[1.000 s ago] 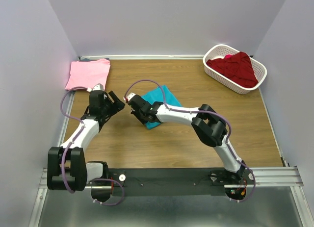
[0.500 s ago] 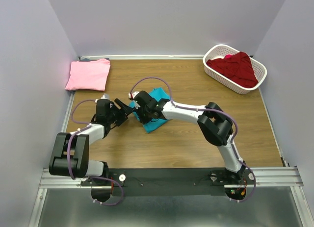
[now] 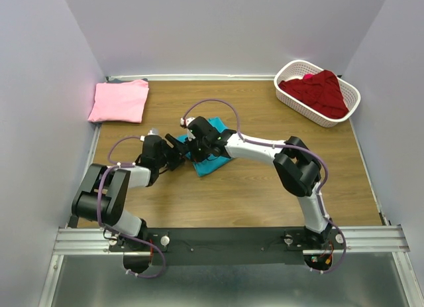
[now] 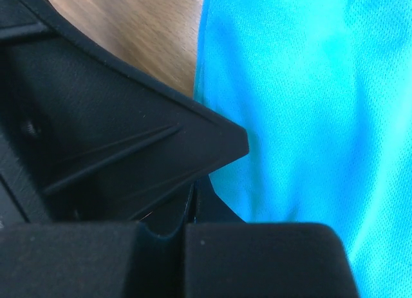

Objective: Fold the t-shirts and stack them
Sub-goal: Neatly place the folded tshirt to the corner

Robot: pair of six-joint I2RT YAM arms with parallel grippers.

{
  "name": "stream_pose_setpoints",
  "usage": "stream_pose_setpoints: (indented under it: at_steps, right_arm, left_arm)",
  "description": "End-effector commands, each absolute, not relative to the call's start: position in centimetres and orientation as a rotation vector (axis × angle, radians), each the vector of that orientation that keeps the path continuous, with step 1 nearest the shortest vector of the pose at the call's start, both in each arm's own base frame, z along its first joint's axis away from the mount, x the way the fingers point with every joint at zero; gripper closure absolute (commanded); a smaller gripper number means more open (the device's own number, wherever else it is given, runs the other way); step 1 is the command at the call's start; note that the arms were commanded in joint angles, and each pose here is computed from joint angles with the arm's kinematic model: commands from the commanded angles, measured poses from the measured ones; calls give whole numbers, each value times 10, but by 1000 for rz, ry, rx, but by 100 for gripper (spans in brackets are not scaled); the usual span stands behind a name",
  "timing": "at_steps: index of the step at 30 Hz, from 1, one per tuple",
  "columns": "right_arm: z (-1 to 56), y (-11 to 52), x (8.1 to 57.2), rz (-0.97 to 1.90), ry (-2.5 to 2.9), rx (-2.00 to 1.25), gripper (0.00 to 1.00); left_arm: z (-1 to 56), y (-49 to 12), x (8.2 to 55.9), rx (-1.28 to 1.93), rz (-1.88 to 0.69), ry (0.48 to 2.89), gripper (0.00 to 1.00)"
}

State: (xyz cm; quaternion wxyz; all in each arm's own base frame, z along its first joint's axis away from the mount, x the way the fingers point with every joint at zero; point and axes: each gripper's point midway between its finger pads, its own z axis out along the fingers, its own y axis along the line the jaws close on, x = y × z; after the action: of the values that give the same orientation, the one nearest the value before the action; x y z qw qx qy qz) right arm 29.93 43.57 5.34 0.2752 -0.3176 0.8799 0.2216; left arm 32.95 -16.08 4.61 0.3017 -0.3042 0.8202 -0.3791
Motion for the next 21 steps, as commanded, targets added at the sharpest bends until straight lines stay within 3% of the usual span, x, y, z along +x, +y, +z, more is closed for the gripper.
stream_pose_setpoints:
  at_steps: [1, 7, 11, 14, 15, 20, 21]
  right_arm:
    - [83, 452, 300, 716, 2291, -808, 99]
    - [83, 453, 301, 742, 2294, -781, 100]
    - [81, 455, 297, 775, 2298, -780, 100]
    - [82, 456, 295, 792, 2292, -774, 99]
    - [86, 457, 296, 799, 2283, -770, 100]
    - [88, 458, 295, 810, 2273, -769, 100]
    - [87, 457, 295, 810, 2278, -766, 100]
  left_arm:
    - [27, -167, 321, -866, -969, 2216, 23]
    - [28, -168, 320, -918, -965, 2187, 26]
    - [30, -166, 324, -920, -950, 2165, 36]
    - [32, -166, 329, -922, -952, 2143, 48]
    - [33, -166, 330, -934, -957, 2135, 65]
    - [38, -168, 333, -926, -974, 2111, 77]
    - [39, -167, 333, -924, -972, 2109, 83]
